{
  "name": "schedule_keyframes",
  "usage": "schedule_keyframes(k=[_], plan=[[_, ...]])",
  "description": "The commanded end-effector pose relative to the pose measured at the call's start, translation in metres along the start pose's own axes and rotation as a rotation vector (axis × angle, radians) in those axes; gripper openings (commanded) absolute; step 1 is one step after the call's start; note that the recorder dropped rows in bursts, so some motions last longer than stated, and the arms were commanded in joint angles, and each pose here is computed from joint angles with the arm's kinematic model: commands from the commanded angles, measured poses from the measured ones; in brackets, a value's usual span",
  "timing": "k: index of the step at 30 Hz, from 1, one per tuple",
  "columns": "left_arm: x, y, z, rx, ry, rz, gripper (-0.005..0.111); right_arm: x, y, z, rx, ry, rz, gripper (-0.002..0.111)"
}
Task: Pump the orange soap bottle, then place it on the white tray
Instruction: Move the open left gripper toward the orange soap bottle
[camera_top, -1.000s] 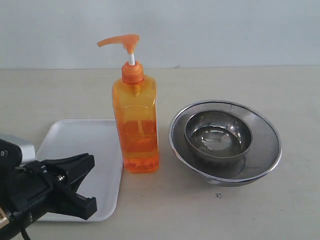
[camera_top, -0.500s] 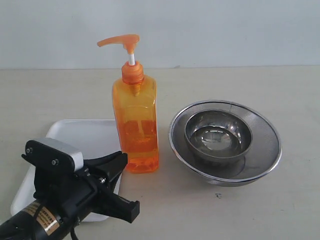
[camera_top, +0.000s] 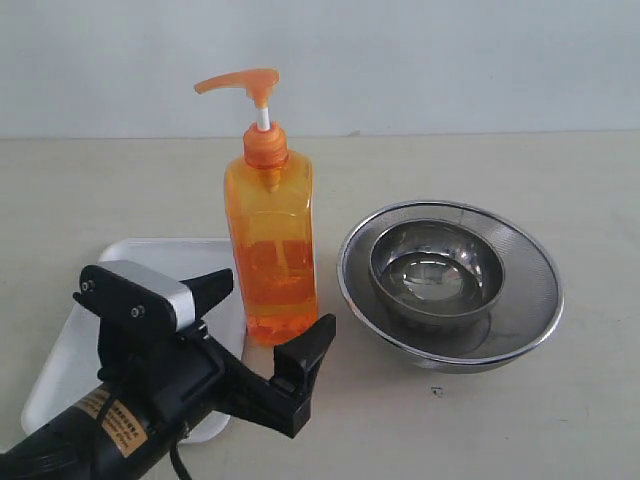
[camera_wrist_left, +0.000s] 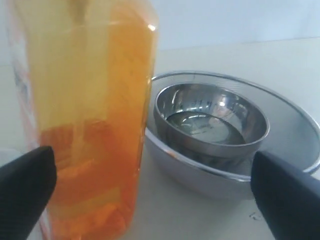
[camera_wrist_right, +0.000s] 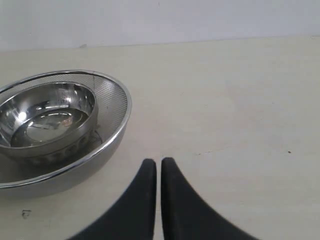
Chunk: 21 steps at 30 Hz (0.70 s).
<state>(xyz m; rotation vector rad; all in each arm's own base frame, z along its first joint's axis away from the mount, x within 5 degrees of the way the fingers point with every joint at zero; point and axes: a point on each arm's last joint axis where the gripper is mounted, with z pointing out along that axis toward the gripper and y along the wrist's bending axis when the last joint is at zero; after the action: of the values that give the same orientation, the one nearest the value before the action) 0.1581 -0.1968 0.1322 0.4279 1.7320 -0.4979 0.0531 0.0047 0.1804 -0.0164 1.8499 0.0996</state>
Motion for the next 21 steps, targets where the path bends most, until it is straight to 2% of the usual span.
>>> schedule_keyframes(k=[1,8,16,21], plan=[[-0.005,-0.004,0.006,0.004,-0.035,0.04,0.11,-0.001,0.0,0.0,0.007,-0.01,-0.005,0.0],[-0.014,0.0,0.014,-0.099,-0.07,0.022,0.11,-0.001,0.0,0.0,0.007,-0.01,-0.005,0.0],[-0.019,-0.003,0.019,-0.106,-0.093,0.007,0.11,-0.001,0.0,0.0,0.007,-0.01,-0.005,0.0],[-0.018,0.004,0.018,-0.184,-0.087,-0.026,0.11,-0.001,0.0,0.0,0.007,-0.01,-0.005,0.0]])
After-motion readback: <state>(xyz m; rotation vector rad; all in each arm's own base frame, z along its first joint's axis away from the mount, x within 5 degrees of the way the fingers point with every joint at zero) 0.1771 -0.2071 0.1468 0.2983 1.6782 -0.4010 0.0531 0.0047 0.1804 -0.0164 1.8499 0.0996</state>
